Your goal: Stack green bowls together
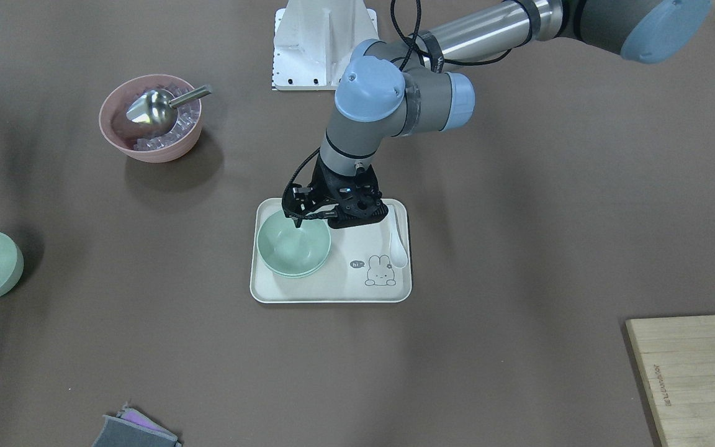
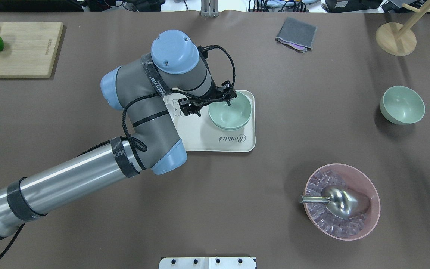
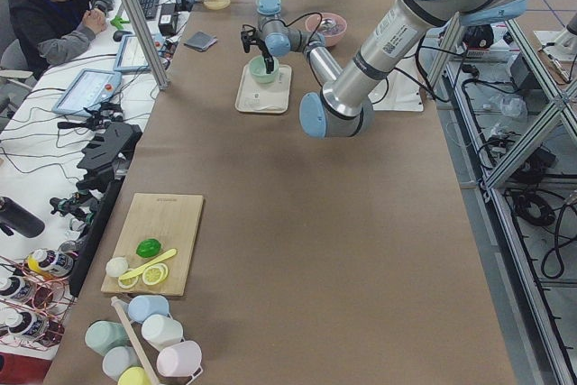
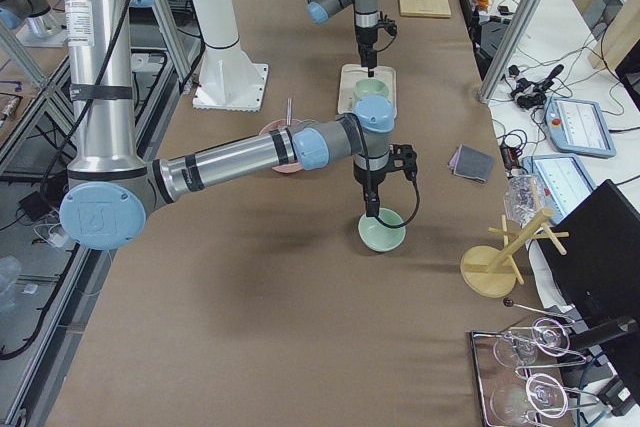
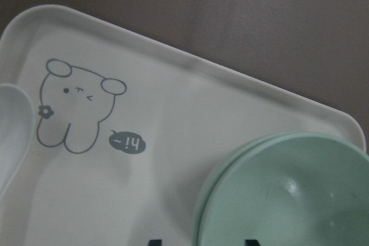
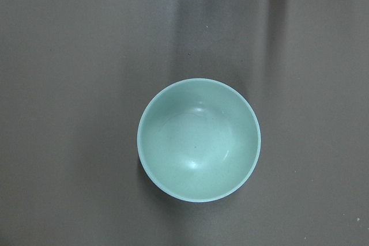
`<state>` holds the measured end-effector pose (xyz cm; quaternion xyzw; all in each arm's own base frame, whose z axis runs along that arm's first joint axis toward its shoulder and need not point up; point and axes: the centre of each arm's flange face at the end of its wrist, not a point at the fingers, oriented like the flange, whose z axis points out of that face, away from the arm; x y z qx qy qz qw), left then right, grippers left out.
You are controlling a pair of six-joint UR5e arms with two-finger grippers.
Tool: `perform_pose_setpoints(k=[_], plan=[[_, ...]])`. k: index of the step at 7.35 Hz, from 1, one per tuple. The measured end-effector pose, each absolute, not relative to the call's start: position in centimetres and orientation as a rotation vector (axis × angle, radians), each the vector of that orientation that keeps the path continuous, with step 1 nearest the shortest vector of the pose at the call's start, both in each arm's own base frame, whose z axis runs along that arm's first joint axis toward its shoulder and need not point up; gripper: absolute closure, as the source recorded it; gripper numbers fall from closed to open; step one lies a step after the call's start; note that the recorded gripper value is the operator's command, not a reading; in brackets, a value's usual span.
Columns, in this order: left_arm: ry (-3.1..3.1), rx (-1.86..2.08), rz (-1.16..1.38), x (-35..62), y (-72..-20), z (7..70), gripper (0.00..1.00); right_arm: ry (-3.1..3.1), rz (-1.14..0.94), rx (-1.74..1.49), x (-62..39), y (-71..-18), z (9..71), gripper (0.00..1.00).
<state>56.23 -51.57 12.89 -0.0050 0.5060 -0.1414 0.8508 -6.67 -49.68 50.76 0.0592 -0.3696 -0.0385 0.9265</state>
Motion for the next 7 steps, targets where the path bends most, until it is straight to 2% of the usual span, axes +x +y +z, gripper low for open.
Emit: perform_pose_setpoints(k=[4, 7], plan=[[0.979, 0.024, -0.205, 42.4, -50.0, 19.6, 0.02, -0.693, -0.056, 0.106, -6.3, -50.2, 52.9, 0.00], [0.875, 0.112, -0.031, 28.1, -52.6, 28.6, 0.02, -0.693, -0.044, 0.110, -6.8, -52.1, 57.3, 0.01]])
